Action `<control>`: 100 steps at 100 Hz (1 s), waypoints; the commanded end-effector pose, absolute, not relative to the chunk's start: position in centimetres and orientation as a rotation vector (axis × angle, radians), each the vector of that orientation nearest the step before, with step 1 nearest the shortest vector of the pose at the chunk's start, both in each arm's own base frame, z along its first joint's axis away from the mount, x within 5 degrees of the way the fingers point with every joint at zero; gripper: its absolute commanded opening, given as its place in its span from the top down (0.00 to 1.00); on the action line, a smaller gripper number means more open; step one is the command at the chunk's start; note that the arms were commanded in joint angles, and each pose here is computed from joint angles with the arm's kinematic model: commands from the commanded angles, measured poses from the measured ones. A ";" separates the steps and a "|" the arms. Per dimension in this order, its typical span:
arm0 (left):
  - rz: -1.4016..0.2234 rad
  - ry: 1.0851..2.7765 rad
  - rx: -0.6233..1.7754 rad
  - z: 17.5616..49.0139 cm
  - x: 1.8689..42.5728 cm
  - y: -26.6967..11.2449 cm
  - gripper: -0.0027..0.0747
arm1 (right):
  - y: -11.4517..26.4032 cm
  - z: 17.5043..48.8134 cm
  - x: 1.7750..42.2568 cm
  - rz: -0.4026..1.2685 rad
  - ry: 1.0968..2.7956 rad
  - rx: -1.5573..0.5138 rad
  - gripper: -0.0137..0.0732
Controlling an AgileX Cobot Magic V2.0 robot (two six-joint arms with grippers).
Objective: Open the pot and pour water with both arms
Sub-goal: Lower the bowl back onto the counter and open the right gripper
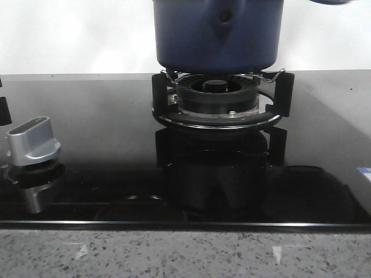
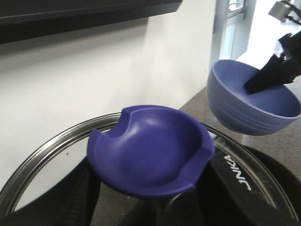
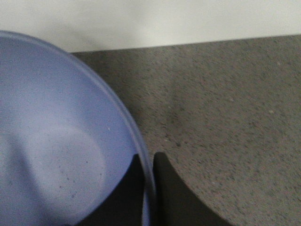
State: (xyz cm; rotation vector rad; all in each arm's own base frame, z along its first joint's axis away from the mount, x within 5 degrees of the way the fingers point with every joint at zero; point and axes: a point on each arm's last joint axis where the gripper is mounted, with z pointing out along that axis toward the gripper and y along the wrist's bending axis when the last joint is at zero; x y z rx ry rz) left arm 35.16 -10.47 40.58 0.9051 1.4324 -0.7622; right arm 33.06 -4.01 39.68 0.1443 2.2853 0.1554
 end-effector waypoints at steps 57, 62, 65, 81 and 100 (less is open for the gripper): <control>-0.939 1.348 0.930 40.9 33.4 -19.0 0.68 | -10.5 36.6 29.6 0.105 2.380 0.421 0.91; -0.944 1.348 0.942 40.5 33.5 -19.5 0.68 | -10.5 36.1 29.6 0.102 2.386 0.420 0.91; -0.951 1.347 0.945 40.3 33.5 -19.8 0.68 | -10.5 35.9 29.6 0.102 2.390 0.420 0.91; -0.968 1.370 0.942 39.3 34.0 -20.7 0.68 | -10.6 35.1 29.5 0.100 2.401 0.421 0.91; -0.990 1.379 0.928 38.8 34.3 -21.0 0.68 | -10.6 35.1 29.6 0.095 2.395 0.420 0.91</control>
